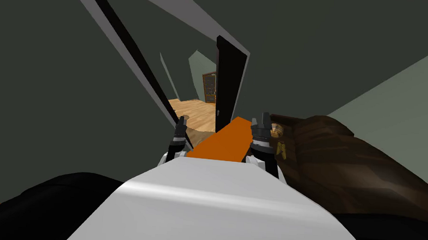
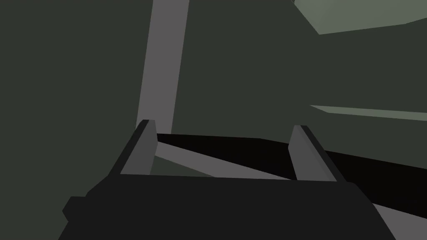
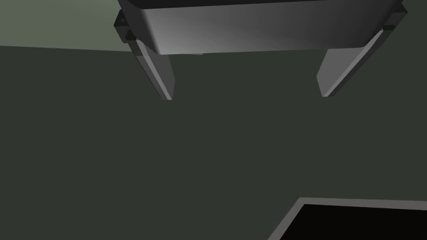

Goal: Push the door open

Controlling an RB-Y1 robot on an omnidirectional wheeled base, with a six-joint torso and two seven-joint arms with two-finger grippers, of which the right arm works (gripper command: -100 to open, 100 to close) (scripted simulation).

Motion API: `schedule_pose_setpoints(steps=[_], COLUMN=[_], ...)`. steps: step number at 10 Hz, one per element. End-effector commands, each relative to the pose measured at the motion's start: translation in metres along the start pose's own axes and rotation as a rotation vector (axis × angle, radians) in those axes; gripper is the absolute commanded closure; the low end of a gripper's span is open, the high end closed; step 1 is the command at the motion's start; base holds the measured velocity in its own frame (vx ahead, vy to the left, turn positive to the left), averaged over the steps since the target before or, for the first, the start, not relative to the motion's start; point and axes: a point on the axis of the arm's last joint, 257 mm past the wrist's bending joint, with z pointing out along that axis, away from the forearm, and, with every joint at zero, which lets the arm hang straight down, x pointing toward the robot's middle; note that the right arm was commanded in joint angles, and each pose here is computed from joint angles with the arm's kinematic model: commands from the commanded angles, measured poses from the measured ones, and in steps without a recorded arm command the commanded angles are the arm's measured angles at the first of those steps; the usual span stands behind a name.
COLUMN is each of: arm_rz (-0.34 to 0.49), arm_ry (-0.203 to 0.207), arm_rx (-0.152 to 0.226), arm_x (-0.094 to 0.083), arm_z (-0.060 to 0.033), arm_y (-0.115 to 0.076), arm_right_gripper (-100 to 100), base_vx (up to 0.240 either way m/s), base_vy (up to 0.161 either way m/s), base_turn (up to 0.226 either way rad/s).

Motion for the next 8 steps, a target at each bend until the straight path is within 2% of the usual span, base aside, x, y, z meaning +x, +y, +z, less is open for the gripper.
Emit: schedule_pose_setpoints(steps=[1, 8], arm_rz=[0.007, 0.034], arm_ry=[0.016, 0.070], arm_rx=[0.013, 0.068], arm_x=[0.006, 0.028], arm_z=[-0.0016, -0.0096], arm_y=[-0.011, -0.055], arm_right_gripper=[-100, -100], base_vx=[0.170, 0.096], base_vy=[0.009, -0.045], base_turn=[0.056, 0.063])
